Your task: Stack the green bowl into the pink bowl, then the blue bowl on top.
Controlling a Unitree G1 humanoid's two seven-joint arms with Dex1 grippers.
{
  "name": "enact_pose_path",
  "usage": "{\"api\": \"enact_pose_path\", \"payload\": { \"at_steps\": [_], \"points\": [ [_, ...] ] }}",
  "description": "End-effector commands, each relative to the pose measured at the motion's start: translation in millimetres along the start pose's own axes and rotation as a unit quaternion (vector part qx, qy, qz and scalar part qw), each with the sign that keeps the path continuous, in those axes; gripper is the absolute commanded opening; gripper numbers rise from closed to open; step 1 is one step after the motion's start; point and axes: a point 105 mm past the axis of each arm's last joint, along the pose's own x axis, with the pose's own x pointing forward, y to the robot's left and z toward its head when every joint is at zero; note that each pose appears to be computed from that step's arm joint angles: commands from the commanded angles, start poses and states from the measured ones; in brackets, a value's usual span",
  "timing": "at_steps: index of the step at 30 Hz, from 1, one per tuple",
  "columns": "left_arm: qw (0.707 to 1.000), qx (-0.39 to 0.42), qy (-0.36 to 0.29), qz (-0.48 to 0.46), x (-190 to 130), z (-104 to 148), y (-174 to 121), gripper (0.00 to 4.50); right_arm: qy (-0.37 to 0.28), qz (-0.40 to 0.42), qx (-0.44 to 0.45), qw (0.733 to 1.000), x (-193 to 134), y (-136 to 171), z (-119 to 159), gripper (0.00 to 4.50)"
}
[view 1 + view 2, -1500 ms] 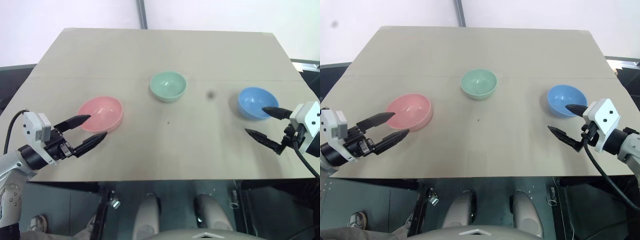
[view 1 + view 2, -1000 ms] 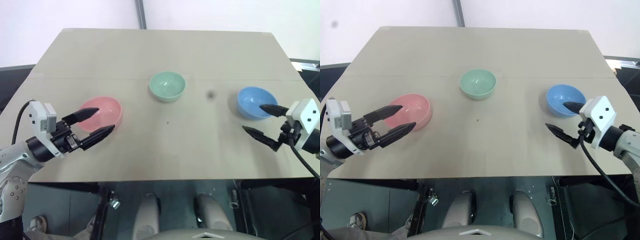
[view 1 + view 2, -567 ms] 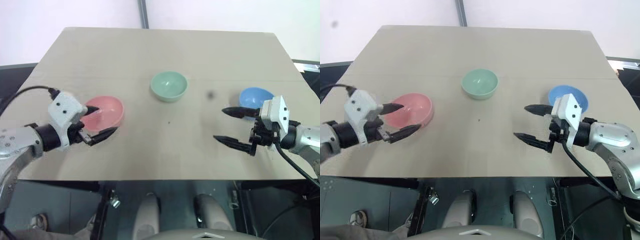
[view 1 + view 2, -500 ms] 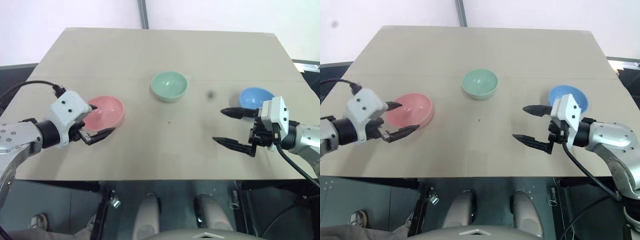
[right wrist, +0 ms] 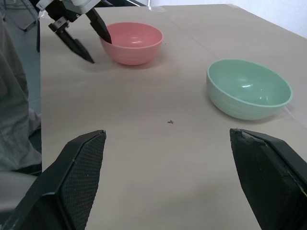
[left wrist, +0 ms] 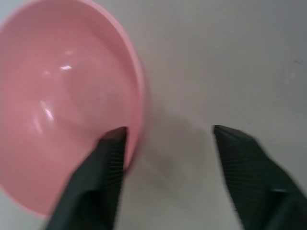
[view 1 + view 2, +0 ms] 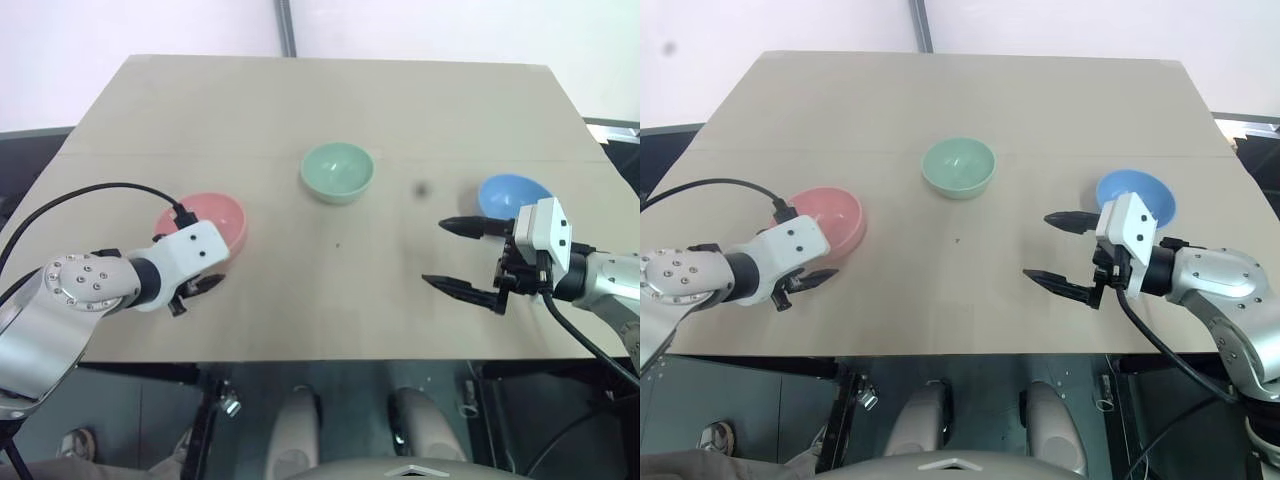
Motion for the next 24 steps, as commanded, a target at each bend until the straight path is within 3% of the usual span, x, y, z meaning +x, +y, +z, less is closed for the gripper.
{"api": "enact_pose_path", "payload": {
  "at_steps": [1, 2, 3, 11, 24],
  "points": [
    [1.0, 0.02, -0.011, 0.008, -1, 6, 5, 0.99, -0.012, -0.012, -0.029, 0.999, -2, 1, 10, 4.5],
    [0.999, 0.034, -0.024, -0.001, 0, 9, 3, 0.5, -0.012, -0.014, -0.029, 0.999, -2, 1, 10, 4.5],
    [0.999, 0.041, -0.032, -0.005, 0, 12, 2, 0.3, -0.012, -0.017, -0.029, 0.999, -2, 0, 9, 4.5],
    [0.968, 0.152, -0.166, -0.114, -5, 56, -32, 0.3, -0.009, -0.032, -0.031, 0.999, -3, -1, 8, 4.5],
    [0.909, 0.274, -0.266, -0.167, 38, 114, -49, 0.3, 0.009, -0.074, -0.037, 0.997, -18, 1, 9, 4.5]
  ]
}}
